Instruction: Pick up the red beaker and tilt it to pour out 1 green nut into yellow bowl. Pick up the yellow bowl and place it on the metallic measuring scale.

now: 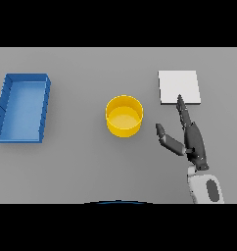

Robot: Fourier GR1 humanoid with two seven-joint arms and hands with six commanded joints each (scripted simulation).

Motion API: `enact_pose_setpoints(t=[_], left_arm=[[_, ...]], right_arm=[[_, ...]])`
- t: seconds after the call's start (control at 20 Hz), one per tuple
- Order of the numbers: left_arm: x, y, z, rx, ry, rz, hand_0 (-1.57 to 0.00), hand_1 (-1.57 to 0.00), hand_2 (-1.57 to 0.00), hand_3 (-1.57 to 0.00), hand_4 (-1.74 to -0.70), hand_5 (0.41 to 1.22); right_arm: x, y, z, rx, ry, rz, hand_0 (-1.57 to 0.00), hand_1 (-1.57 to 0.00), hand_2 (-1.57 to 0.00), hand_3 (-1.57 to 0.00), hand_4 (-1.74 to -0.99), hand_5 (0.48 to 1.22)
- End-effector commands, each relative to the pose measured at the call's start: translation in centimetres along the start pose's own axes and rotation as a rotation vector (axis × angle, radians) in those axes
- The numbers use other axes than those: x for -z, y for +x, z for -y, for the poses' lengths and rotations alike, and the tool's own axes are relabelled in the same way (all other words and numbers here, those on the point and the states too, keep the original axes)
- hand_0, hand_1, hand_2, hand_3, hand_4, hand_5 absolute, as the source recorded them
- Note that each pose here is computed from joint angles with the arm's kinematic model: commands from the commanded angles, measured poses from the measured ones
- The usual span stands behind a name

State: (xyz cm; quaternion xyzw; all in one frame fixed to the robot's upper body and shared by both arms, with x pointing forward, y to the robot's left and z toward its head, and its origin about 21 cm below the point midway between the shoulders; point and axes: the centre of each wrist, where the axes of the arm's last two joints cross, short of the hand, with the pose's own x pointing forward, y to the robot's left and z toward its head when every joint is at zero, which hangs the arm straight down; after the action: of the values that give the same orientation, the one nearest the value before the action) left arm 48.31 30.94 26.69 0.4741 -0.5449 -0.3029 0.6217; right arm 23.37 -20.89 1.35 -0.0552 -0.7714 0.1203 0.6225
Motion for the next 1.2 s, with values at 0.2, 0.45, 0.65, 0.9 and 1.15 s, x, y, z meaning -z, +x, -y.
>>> enact_pose_setpoints(t=[0.2,0.45,0.65,0.9,1.15], left_arm=[[-0.3,-5.2,2.4,-0.244,0.019,-0.220,-1.57,-1.57,-1.57,-1.52,-1.74,1.221],[-1.7,-9.0,6.5,-0.392,-0.018,-0.334,-1.57,-1.57,-1.57,-1.37,-1.74,1.221],[-3.9,-11.1,9.4,-0.467,-0.012,-0.405,-1.57,-1.57,-1.57,-1.38,-1.74,1.221],[-7.8,-12.0,12.2,-0.507,-0.054,-0.472,-1.57,-1.57,-1.57,-1.38,-1.74,1.221],[-10.7,-11.8,12.8,-0.500,-0.176,-0.482,-1.57,-1.57,-1.57,-1.41,-1.66,0.888]], right_arm=[[-0.1,0.1,-0.7,0.001,0.020,0.017,0.00,0.00,0.00,0.00,-1.168,0.680],[0.0,-0.2,-0.5,-0.025,0.022,-0.006,0.00,0.00,0.00,0.00,-1.194,0.703],[0.2,-0.6,-0.1,-0.034,0.022,-0.003,0.00,0.00,0.00,0.00,-1.205,0.704],[0.3,-0.2,-0.4,-0.028,0.017,-0.001,0.00,0.00,0.00,0.00,-1.186,0.687],[0.4,-0.6,-0.2,-0.022,0.019,-0.014,0.00,0.00,0.00,0.00,-1.165,0.678]])
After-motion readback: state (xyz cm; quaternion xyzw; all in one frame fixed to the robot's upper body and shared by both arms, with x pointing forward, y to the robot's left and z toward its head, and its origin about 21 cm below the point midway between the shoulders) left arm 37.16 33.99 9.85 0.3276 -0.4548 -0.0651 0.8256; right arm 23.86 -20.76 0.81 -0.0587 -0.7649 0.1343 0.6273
